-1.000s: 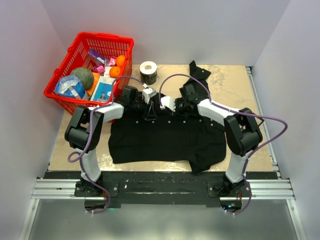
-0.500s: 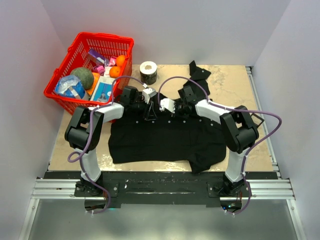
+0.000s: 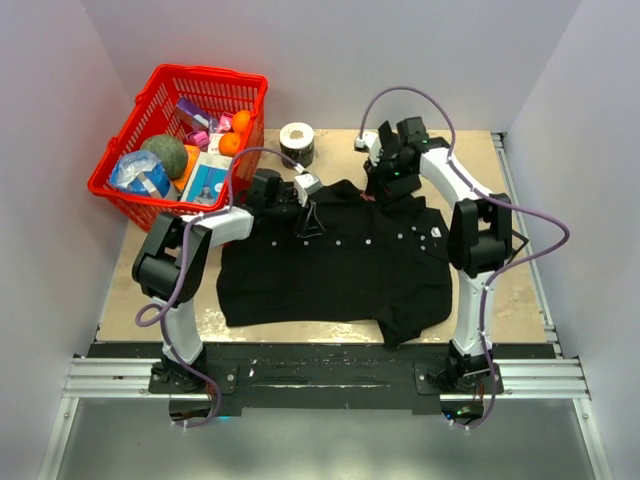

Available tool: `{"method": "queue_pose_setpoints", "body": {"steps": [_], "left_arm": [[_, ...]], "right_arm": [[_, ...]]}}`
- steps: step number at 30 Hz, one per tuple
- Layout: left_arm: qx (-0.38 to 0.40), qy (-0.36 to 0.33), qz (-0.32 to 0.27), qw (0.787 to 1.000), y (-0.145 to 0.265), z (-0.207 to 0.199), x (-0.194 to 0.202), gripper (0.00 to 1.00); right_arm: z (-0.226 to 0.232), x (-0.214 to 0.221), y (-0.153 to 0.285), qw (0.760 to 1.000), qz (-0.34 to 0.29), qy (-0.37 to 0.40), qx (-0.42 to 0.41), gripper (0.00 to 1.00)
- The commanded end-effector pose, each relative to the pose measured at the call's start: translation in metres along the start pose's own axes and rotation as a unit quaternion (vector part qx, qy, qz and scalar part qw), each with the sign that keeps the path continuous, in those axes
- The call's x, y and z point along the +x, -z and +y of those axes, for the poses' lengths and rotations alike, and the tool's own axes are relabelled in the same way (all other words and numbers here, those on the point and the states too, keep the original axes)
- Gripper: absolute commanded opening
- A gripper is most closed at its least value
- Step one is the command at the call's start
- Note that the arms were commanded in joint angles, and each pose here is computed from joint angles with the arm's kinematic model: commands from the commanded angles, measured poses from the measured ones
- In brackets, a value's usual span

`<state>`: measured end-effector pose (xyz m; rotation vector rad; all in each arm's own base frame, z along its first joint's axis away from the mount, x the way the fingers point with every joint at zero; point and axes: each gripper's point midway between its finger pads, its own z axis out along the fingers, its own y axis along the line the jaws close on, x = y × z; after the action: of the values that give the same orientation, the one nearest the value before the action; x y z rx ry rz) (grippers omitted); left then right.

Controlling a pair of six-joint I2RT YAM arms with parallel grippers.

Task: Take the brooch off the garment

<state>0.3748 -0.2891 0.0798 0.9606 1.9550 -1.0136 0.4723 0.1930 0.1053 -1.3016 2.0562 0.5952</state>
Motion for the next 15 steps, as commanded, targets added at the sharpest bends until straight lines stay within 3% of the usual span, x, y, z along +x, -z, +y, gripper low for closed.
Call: {"method": "queue_pose_setpoints", "body": {"steps": [1,5,7,11,12,13,15], "left_arm": [[0.013,-0.111,-0.059,0.992,-0.018,-0.021,-0.051,0.36],[-0.002,-0.198,-0.06,0.978,-0.034,-0.041,-0.055,0.36],[-0.017,-0.272,-0.073,0.959,-0.034,-0.049,-0.06,0.37],[-0.034,-0.358,-0.076,0.93,-0.036,-0.054,-0.065,0.37],[-0.032,-0.375,-0.069,0.924,-0.035,-0.055,-0.061,0.37],[-0.033,-0.415,-0.065,0.907,-0.034,-0.052,-0.062,0.37],[-0.028,-0.455,-0.06,0.888,-0.028,-0.055,-0.054,0.37]], "right_arm": [[0.086,0.025,0.0,0.96,0.019,-0.179,-0.216,0.0],[0.106,0.022,-0.003,0.921,-0.007,-0.26,-0.291,0.0],[0.114,0.02,-0.003,0.903,-0.02,-0.293,-0.313,0.01],[0.12,0.018,-0.002,0.871,-0.04,-0.351,-0.342,0.0],[0.121,0.021,-0.001,0.851,-0.034,-0.393,-0.347,0.0],[0.116,0.02,-0.004,0.85,-0.046,-0.396,-0.344,0.0],[0.112,0.022,-0.002,0.827,-0.048,-0.438,-0.35,0.0]]}}
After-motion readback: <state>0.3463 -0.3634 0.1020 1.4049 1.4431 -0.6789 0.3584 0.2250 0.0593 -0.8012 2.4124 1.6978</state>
